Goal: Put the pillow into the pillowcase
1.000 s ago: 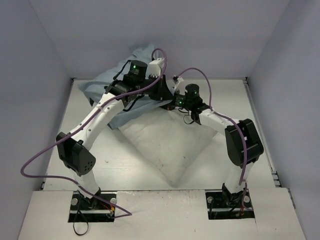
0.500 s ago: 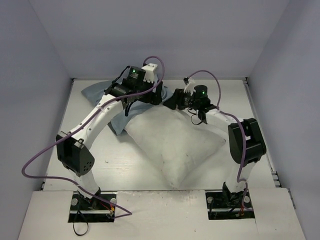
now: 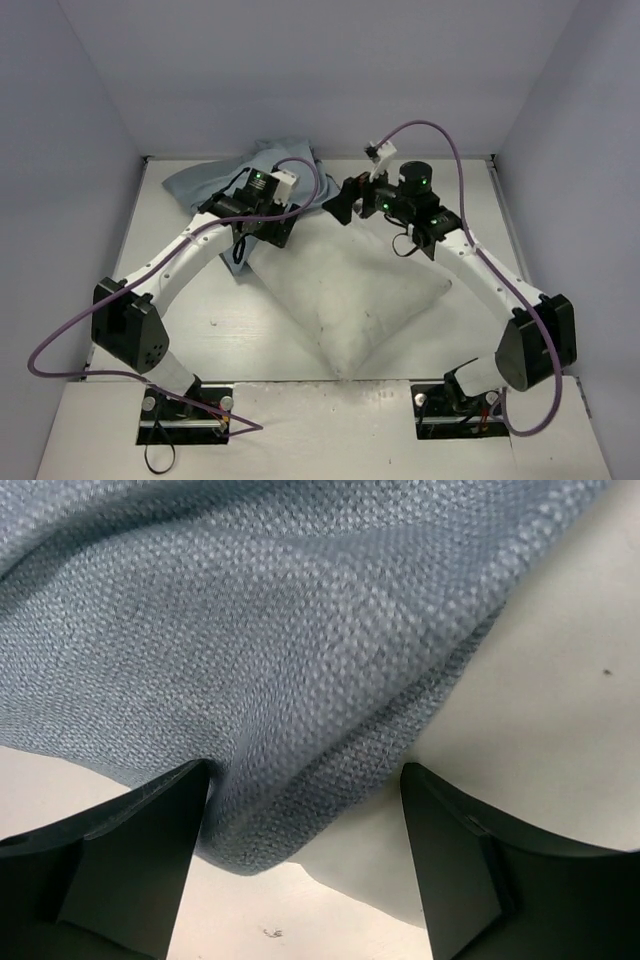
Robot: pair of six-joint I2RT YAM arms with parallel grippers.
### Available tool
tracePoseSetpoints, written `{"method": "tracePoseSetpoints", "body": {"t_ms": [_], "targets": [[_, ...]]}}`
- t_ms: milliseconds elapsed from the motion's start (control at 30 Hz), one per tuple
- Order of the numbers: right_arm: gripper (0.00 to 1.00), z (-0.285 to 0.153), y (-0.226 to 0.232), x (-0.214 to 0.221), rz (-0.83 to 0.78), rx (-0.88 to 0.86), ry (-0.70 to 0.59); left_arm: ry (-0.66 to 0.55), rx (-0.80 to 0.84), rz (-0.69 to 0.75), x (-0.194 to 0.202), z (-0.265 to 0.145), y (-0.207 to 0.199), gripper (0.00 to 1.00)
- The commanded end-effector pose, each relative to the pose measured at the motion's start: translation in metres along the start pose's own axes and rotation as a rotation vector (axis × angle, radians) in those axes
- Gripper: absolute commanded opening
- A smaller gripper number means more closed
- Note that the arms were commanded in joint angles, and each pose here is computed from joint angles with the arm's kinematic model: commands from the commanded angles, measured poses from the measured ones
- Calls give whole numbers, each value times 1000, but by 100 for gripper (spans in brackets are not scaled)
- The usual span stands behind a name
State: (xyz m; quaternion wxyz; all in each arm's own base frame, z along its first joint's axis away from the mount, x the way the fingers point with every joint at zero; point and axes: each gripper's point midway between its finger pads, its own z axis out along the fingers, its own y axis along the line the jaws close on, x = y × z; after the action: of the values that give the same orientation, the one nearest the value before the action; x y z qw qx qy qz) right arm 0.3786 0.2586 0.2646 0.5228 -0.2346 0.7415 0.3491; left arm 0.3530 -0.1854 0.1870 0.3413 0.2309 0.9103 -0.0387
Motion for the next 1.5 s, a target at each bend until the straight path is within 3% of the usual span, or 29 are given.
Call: {"method": "tracePoseSetpoints", "body": {"t_ms": [0, 267, 400, 433, 500, 533, 567, 600, 700, 767, 867, 900, 933, 1033, 1200, 1367, 1400, 1433, 1467], "targets": [[97, 1, 49, 15, -87, -75, 36, -61, -71, 5, -15, -13, 26, 74], [96, 26, 66, 99, -89, -41, 209, -47, -94, -26, -13, -9, 43, 70], [90, 34, 51, 124, -88, 28, 255, -29, -76, -36, -5, -6, 40, 62], [86, 35, 47, 127, -89, 41, 259, -22, -70, -35, -3, -4, 38, 53], [64, 41, 42, 135, -95, 54, 280, -2, -51, -39, 3, 2, 35, 38], [49, 43, 40, 135, -96, 58, 278, 3, -47, -40, 4, 4, 34, 18], [12, 46, 40, 136, -97, 59, 281, 8, -37, -41, 5, 5, 32, 9], [0, 51, 39, 133, -91, 62, 276, 12, -31, -45, 5, 7, 31, 0], [0, 61, 38, 120, -85, 71, 249, -34, 99, -90, -13, -11, 7, 0], [0, 70, 38, 88, -77, 96, 180, -93, 210, -120, -40, -42, -19, 0], [0, 80, 35, 46, -55, 140, 88, -191, 504, -184, -78, -103, -85, 0], [0, 82, 27, 51, -41, 164, 97, -172, 622, -227, -82, -121, -109, 0], [0, 86, 29, 25, -39, 167, 41, -162, 672, -240, -84, -130, -121, 0], [0, 94, 19, 17, -25, 204, 15, -102, 771, -316, -76, -132, -146, 0], [0, 97, 9, 38, -20, 210, 51, 32, 615, -461, -29, -72, -121, 0], [0, 79, -1, 63, -64, 180, 106, -28, 427, -459, -15, -67, -90, 0], [0, 73, -2, 69, -62, 167, 116, -71, 398, -440, -18, -75, -82, 6], [0, 69, -4, 69, -66, 149, 119, -87, 354, -429, -16, -75, -74, 38], [0, 65, -3, 66, -75, 136, 112, -122, 253, -397, -17, -74, -55, 51]]}}
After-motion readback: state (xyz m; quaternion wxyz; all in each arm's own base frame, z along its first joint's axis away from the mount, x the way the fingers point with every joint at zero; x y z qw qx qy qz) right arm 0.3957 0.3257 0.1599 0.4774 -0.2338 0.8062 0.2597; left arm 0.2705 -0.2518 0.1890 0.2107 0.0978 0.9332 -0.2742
